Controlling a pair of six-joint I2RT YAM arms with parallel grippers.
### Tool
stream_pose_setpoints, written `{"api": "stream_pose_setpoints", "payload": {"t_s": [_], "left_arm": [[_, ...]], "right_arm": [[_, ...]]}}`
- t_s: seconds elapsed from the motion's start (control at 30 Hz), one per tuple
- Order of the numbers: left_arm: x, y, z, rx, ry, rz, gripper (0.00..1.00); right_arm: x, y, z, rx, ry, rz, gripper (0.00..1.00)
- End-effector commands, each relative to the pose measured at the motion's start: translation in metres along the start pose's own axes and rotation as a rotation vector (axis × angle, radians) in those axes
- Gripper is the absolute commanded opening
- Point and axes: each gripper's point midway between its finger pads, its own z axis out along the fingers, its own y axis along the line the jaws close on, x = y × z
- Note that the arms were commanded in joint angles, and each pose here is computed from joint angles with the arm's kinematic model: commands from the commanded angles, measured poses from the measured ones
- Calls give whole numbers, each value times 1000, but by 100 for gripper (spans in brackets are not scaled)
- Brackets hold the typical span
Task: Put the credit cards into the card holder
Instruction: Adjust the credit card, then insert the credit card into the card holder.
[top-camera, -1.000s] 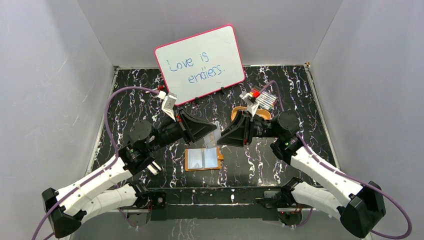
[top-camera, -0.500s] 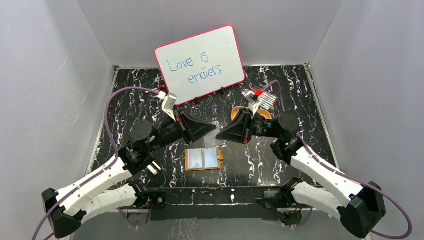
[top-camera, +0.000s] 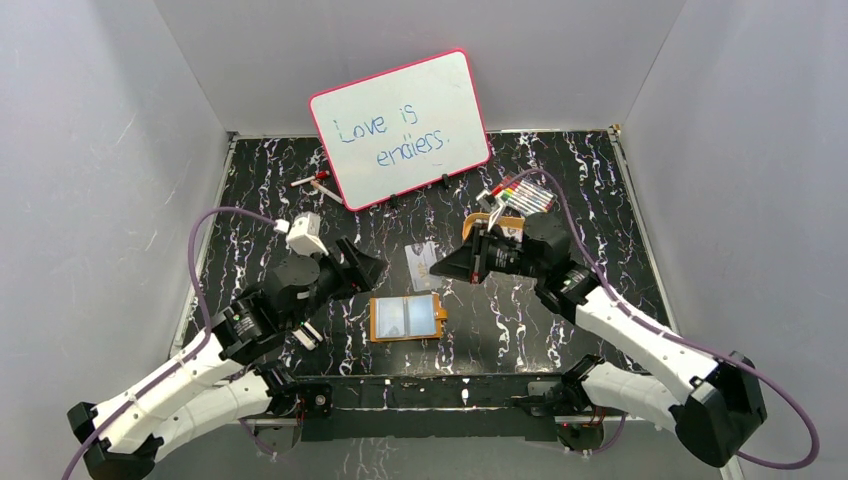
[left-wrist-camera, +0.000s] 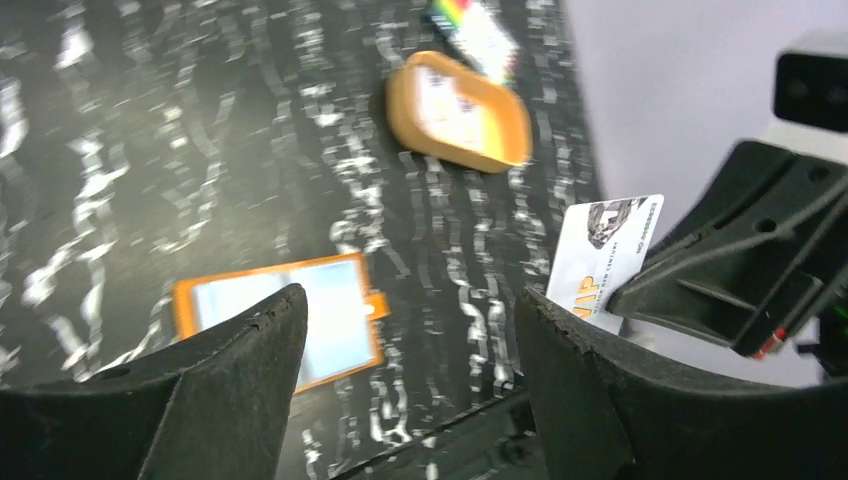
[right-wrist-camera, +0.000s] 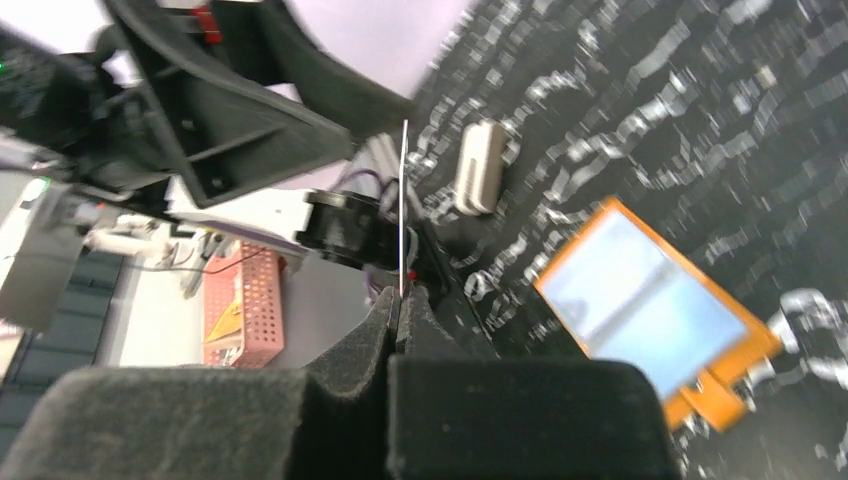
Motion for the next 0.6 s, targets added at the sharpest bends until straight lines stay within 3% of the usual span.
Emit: {"api": "stream_pose_setpoints", "payload": {"t_s": [0.0, 0.27, 0.57], "left_arm": [[31, 85, -6, -343, 25, -19, 71], [81, 130, 2, -488, 127, -47, 69], [118, 152, 17, -497, 159, -110, 68]], "right_arm": [[43, -63, 4, 199, 59, 148, 0], [99, -102, 30, 293, 127, 312, 0], [112, -132, 48, 368, 107, 392, 0]]}}
